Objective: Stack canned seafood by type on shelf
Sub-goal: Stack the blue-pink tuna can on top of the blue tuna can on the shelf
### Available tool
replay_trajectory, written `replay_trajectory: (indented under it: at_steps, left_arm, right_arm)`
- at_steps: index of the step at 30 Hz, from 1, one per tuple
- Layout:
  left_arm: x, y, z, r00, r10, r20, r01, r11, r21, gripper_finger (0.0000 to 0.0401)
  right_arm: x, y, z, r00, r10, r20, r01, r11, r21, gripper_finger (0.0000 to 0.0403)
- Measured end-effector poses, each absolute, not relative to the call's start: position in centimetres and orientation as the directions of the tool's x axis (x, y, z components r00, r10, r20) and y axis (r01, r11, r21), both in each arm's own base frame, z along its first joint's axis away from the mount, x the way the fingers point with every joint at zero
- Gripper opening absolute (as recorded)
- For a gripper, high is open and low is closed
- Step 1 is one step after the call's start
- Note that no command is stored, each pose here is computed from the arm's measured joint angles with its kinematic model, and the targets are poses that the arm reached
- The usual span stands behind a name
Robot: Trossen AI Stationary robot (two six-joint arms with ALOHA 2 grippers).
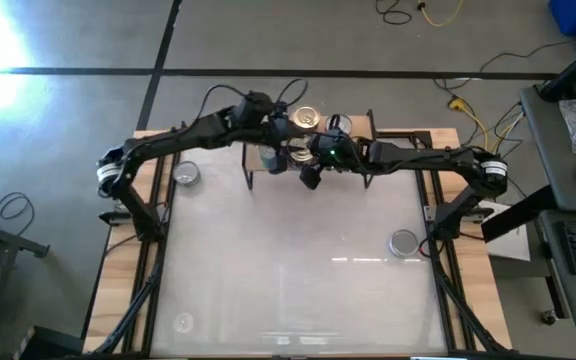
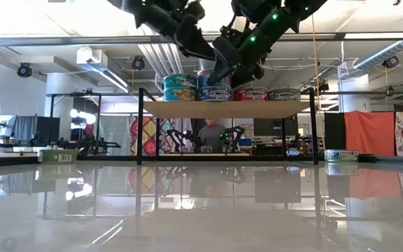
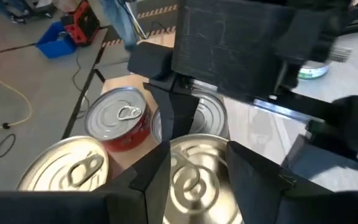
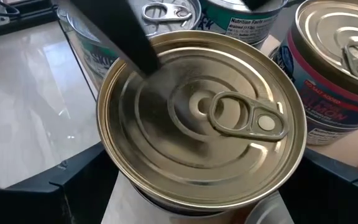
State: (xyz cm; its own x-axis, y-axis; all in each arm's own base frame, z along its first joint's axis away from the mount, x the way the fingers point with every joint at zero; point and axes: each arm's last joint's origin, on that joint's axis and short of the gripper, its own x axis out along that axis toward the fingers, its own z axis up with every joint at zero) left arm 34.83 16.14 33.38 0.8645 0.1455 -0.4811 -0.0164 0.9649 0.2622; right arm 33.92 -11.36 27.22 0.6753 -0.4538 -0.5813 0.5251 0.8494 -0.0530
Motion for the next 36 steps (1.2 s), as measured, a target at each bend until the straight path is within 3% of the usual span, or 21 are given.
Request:
replay_trajectory:
  at_steps: [13, 36]
  left_arm:
    - [36.8, 17.5, 30.3, 0.852, 0.057, -0.52, 0.032, 0.987, 0.16, 0.0141]
    - [37.0, 19.2, 27.9, 0.811, 0.053, -0.583, 0.016, 0.993, 0.113, 0.0141]
  right_arm:
    - [33.8, -11.5, 27.2, 0.669, -0.457, -0.586, 0.532, 0.845, -0.052, 0.037]
    - [33.1, -11.7, 27.5, 0.674, -0.419, -0.608, 0.453, 0.885, -0.108, 0.037]
